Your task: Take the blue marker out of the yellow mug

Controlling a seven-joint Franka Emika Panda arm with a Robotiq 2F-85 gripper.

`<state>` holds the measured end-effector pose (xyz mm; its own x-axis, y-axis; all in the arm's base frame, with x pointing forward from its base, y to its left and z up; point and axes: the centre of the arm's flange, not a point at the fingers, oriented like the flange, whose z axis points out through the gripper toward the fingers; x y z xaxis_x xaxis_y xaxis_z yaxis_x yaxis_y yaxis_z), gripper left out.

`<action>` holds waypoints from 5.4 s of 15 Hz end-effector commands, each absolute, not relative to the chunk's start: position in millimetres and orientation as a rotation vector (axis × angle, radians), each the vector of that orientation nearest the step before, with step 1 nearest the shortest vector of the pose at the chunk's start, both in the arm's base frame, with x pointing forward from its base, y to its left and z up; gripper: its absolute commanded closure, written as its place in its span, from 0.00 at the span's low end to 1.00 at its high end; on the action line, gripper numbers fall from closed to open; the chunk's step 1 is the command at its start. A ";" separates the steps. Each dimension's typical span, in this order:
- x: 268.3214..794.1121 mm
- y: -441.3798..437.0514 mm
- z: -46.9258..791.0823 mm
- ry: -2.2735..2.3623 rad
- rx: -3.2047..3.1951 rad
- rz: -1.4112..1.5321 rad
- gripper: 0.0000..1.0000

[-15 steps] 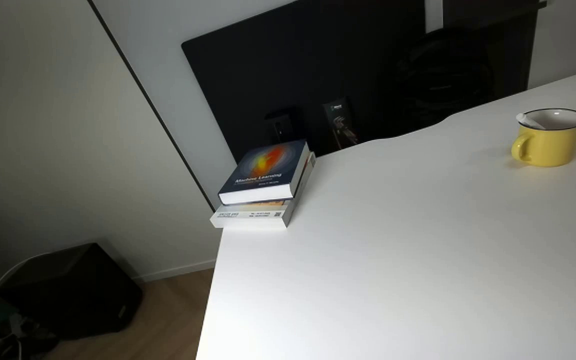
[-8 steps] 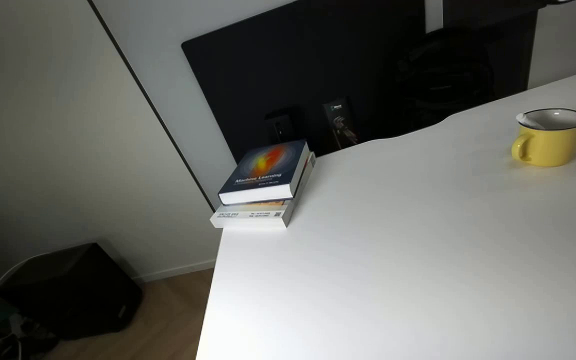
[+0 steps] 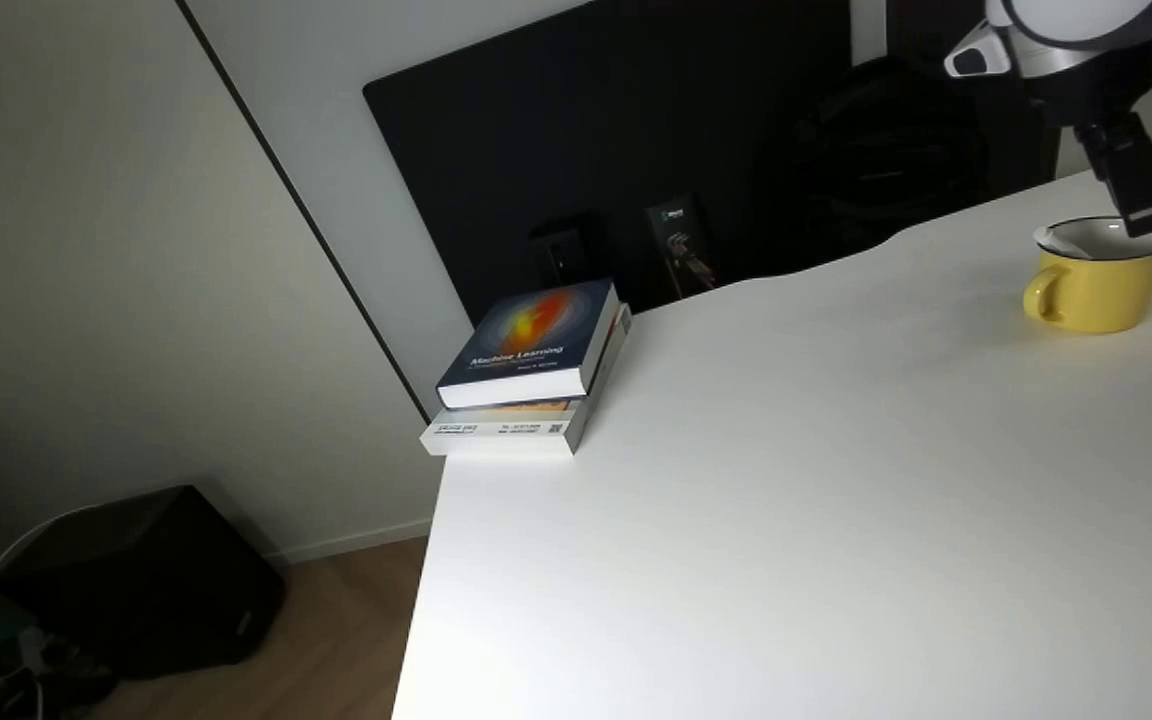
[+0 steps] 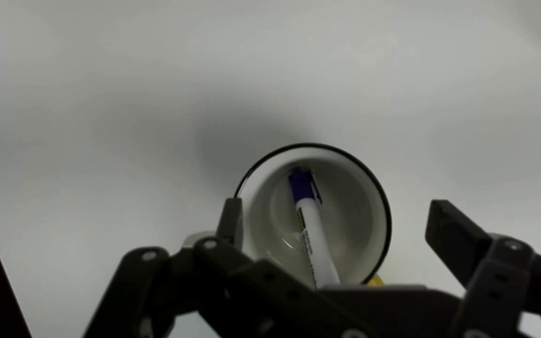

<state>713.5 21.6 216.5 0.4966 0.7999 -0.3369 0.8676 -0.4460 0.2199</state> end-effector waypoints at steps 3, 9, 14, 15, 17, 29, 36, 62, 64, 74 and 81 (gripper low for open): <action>734.5 40.2 205.0 1.456 2.309 -0.267 0.00; 739.3 51.6 193.0 1.470 2.239 -0.282 0.00; 742.6 56.8 187.3 1.479 2.214 -0.290 0.00; 743.1 57.5 187.2 1.476 2.213 -0.292 0.00; 744.9 59.2 188.6 1.476 2.209 -0.285 0.00; 748.9 66.2 192.1 1.474 2.199 -0.228 0.00; 750.3 68.5 192.4 1.462 2.198 -0.185 0.00; 761.4 33.0 250.4 1.349 2.390 -0.254 0.96; 762.2 24.8 263.7 1.329 2.428 -0.220 0.96; 749.0 22.5 330.0 1.553 2.578 0.043 0.96; 728.4 54.7 303.1 1.863 2.567 0.061 0.96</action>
